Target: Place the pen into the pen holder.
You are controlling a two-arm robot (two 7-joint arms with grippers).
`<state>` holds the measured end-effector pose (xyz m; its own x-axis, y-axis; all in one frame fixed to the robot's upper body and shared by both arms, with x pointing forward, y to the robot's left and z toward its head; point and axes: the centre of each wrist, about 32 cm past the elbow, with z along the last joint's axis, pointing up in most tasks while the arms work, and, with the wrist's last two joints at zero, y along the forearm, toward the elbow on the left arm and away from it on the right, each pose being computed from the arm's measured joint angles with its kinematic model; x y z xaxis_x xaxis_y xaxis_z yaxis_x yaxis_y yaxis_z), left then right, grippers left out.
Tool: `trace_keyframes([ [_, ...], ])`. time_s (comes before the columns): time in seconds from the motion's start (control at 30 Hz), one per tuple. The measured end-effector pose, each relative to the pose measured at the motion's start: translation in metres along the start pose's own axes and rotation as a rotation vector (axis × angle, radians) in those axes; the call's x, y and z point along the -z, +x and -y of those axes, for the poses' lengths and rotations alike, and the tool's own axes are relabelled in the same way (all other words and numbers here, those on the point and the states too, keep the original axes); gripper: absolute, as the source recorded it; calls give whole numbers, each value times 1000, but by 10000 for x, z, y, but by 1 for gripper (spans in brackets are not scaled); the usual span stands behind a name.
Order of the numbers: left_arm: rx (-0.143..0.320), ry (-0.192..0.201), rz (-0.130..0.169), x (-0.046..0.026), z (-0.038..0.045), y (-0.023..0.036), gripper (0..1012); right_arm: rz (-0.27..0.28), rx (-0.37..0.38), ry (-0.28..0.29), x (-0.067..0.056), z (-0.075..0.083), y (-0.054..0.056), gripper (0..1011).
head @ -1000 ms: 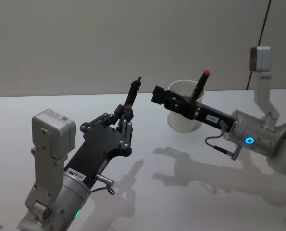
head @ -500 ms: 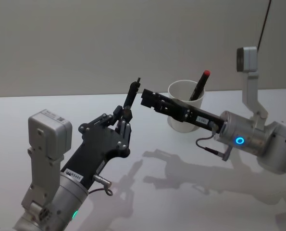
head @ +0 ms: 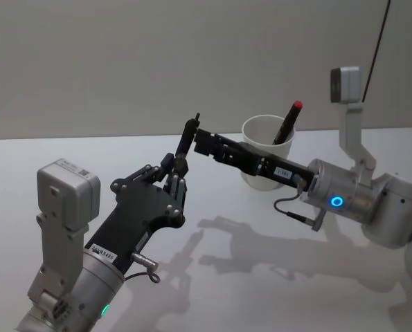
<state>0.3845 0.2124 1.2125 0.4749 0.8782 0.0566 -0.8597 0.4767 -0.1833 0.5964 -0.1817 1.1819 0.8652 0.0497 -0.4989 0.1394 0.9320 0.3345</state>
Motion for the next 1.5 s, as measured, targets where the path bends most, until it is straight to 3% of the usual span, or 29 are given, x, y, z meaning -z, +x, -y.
trace_keyframes([
  [0.83,-3,6,-6,25,3,14,139,-10,-46,-12,54,-169,-12,1002],
  [1.5,-4,6,-6,31,4,20,139,-2,-39,-16,65,-201,-27,1002],
])
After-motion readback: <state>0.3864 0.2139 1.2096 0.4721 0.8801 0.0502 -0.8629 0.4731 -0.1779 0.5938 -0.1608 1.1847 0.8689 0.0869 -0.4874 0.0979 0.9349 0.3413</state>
